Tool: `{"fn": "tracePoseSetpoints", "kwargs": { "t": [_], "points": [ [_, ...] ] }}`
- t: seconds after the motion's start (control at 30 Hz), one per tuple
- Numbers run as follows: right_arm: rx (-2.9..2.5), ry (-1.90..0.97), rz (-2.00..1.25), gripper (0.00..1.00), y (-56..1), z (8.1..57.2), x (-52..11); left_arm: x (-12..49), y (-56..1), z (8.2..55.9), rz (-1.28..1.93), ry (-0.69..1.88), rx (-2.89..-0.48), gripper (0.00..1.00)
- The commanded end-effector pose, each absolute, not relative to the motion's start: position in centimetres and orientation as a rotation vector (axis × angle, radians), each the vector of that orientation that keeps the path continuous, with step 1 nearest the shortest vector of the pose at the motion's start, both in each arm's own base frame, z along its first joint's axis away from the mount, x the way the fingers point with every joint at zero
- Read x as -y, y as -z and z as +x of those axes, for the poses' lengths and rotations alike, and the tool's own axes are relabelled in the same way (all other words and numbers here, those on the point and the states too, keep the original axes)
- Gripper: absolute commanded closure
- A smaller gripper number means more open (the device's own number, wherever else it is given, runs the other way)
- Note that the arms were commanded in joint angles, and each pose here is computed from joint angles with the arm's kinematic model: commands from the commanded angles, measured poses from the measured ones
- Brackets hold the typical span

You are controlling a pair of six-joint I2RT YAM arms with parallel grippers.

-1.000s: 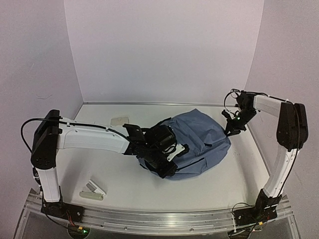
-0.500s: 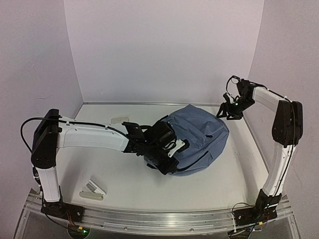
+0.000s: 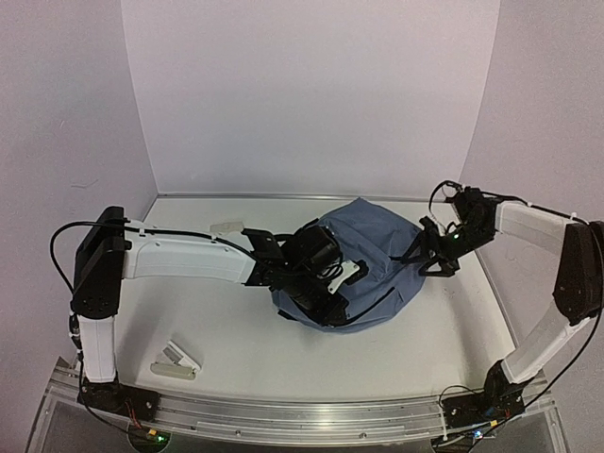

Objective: Pack the student bag
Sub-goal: Zip the student bag at the center of the board.

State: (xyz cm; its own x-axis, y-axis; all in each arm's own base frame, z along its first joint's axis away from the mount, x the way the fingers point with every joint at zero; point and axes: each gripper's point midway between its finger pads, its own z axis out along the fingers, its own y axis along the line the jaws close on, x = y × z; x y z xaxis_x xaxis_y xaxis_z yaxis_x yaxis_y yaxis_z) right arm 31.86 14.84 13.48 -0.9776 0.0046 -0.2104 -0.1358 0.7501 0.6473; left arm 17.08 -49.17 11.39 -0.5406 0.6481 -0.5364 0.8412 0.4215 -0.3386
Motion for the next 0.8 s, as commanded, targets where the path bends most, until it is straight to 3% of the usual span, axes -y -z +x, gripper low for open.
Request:
{"fn": "tracePoseSetpoints", "kwargs": {
  "t": [0.0, 0.17, 0.27, 0.4, 0.53, 0.77],
  "points": [
    [-2.800, -1.165, -0.179, 0.20, -12.3, 29.0, -19.3, 50.5, -13.7, 17.7, 1.262, 0.887, -2.294, 1.00],
    [-2.840, -1.135, -0.154, 0.20, -10.0, 29.5, -20.2, 50.5, -13.9, 17.7, 1.247, 0.895, -2.291, 1.00],
    [-2.879, -1.092, -0.132, 0.31, -8.3, 30.7, -20.2, 50.3, -13.7, 17.6, 1.249, 0.892, -2.298, 1.00],
    [-2.905, -0.971, -0.106, 0.59, -7.0, 32.4, -19.4, 49.8, -13.7, 17.2, 1.260, 0.893, -2.305, 1.00],
    [-2.884, -0.833, -0.078, 0.98, -7.1, 34.2, -17.6, 49.1, -13.7, 16.9, 1.267, 0.883, -2.309, 1.00],
    [-2.840, -0.631, -0.047, 1.00, -7.8, 38.2, -12.6, 47.9, -13.4, 16.3, 1.274, 0.878, -2.329, 1.00]
  ]
}}
